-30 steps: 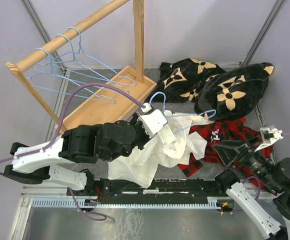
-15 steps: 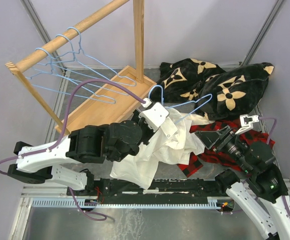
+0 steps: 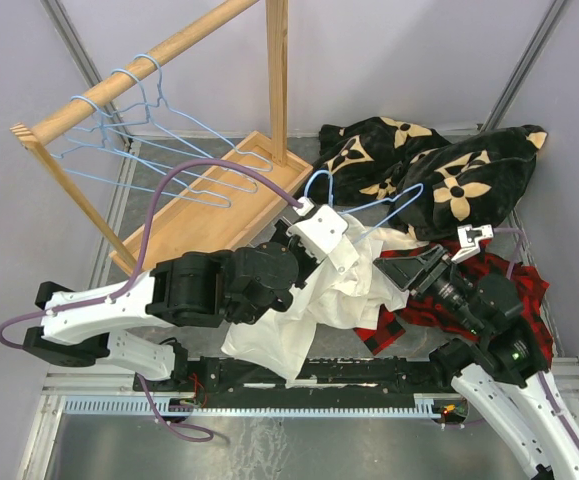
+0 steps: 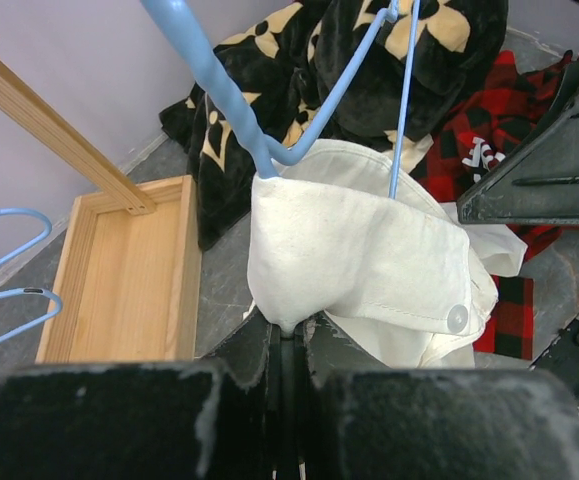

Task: Place the shirt on the hanger
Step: Hang the shirt on the hanger.

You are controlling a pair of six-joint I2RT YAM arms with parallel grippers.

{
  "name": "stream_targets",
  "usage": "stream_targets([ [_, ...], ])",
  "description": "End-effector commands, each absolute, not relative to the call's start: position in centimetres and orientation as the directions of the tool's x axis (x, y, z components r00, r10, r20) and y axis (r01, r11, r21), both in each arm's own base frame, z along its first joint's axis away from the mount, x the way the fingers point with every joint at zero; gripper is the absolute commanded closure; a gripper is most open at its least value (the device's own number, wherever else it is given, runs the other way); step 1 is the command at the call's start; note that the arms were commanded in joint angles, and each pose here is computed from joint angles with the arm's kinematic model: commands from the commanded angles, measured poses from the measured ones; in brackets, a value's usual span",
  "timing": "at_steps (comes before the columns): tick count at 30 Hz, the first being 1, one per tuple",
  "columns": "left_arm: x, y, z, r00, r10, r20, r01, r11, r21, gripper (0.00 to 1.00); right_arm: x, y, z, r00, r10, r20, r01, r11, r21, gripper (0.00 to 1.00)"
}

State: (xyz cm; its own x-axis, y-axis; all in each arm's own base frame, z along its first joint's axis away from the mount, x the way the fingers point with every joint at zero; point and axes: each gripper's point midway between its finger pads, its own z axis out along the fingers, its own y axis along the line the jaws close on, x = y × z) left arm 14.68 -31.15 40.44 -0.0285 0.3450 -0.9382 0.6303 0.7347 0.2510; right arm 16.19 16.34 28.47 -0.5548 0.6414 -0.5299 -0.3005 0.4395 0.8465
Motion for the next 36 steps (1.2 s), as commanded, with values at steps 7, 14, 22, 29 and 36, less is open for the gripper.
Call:
stream_targets([
  [7,15.7,-31.5,43.4,-0.031,0.214,-0.976,0.556,0.815,0.161,0.97,16.7,18.4,29.9,-0.582,0.633,-0.511,-0.362,0.361,0.86,0.38],
  [14,16.0,-31.4,43.4,-0.032,0.211,-0.977,0.539,0.827,0.16,0.97,16.9,20.0,27.9,-0.598,0.62,-0.508,-0.343,0.374,0.862,0.51],
  [22,15.9,-30.6,43.2,-0.049,0.208,-0.977,0.54,0.829,0.149,0.97,17.2,21.3,28.0,-0.568,0.605,-0.558,-0.384,0.405,0.83,0.99],
  [29,15.5,-29.0,42.9,-0.072,0.18,-0.981,0.554,0.825,0.111,0.97,18.6,19.3,28.0,-0.489,0.621,-0.612,-0.328,0.52,0.789,1.0],
  [36,14.9,-27.1,42.1,-0.09,0.157,-0.983,0.581,0.811,0.076,0.97,20.2,18.9,29.1,-0.458,0.586,-0.669,-0.28,0.619,0.734,1.0],
])
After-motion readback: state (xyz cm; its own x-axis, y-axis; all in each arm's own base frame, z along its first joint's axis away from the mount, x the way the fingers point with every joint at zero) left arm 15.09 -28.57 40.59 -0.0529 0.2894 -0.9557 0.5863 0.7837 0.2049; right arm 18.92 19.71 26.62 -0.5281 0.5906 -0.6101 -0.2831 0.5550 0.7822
